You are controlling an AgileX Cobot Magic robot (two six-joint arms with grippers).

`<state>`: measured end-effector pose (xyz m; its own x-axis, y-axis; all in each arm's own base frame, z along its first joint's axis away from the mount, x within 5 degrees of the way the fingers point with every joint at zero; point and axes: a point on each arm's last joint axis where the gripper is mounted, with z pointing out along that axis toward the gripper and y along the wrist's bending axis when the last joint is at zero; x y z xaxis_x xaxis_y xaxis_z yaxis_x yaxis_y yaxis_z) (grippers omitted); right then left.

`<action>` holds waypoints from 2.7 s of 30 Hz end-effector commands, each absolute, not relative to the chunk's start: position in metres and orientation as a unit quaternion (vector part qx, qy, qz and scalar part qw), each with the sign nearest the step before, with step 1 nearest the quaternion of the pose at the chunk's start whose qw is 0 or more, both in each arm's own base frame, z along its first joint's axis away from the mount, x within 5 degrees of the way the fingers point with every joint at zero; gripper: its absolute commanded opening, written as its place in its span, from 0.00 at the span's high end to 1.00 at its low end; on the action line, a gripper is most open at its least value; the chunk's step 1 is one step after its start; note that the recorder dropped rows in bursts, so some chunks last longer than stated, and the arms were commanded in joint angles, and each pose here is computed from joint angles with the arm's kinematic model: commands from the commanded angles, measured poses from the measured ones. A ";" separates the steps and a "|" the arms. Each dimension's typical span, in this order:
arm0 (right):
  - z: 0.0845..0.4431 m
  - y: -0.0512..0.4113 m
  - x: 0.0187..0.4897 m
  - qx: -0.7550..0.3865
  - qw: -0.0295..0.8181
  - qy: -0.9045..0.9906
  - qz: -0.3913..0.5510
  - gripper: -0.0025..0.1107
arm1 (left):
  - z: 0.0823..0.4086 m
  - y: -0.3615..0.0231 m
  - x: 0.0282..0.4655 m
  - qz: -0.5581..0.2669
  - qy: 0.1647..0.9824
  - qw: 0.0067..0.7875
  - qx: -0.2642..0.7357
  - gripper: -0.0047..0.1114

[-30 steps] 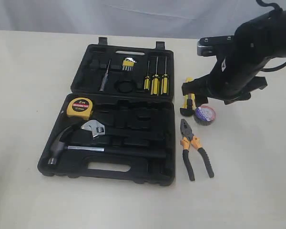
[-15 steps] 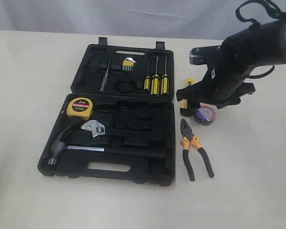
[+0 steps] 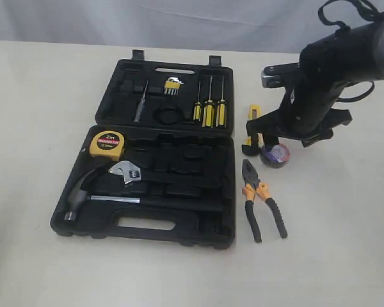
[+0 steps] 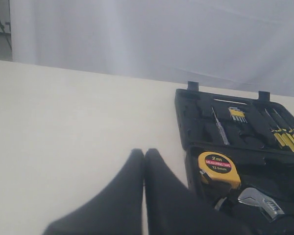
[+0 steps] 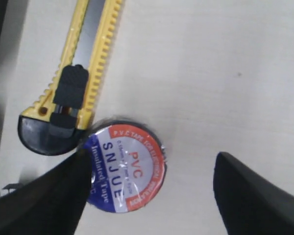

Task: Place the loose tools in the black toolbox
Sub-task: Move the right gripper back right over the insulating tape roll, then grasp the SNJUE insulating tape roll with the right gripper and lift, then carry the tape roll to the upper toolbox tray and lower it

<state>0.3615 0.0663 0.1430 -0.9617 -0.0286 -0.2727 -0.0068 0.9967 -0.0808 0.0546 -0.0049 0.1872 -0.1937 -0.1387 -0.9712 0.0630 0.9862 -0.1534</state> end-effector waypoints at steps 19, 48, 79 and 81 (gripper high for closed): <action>0.143 0.068 0.364 -0.022 0.143 0.989 -0.006 0.39 | 0.189 -0.005 0.055 -0.083 0.768 0.634 -0.024 0.96; 0.116 0.067 0.366 -0.029 0.114 0.993 -0.015 0.50 | 0.189 -0.005 0.055 -0.083 0.768 0.634 -0.024 0.96; 0.284 0.147 0.367 -0.127 0.189 0.973 0.038 0.98 | 0.189 -0.005 0.055 -0.083 0.768 0.634 -0.024 0.96; 0.281 0.164 0.374 -0.147 0.200 0.968 0.044 0.98 | 0.189 -0.005 0.055 -0.083 0.768 0.634 -0.024 0.96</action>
<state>0.3655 0.1434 0.2826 -0.9081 -0.2225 -0.3548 -0.2476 0.9685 0.0262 0.0546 -0.0049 0.1872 -0.1937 -0.1387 -0.9712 0.0630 0.9862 -0.1534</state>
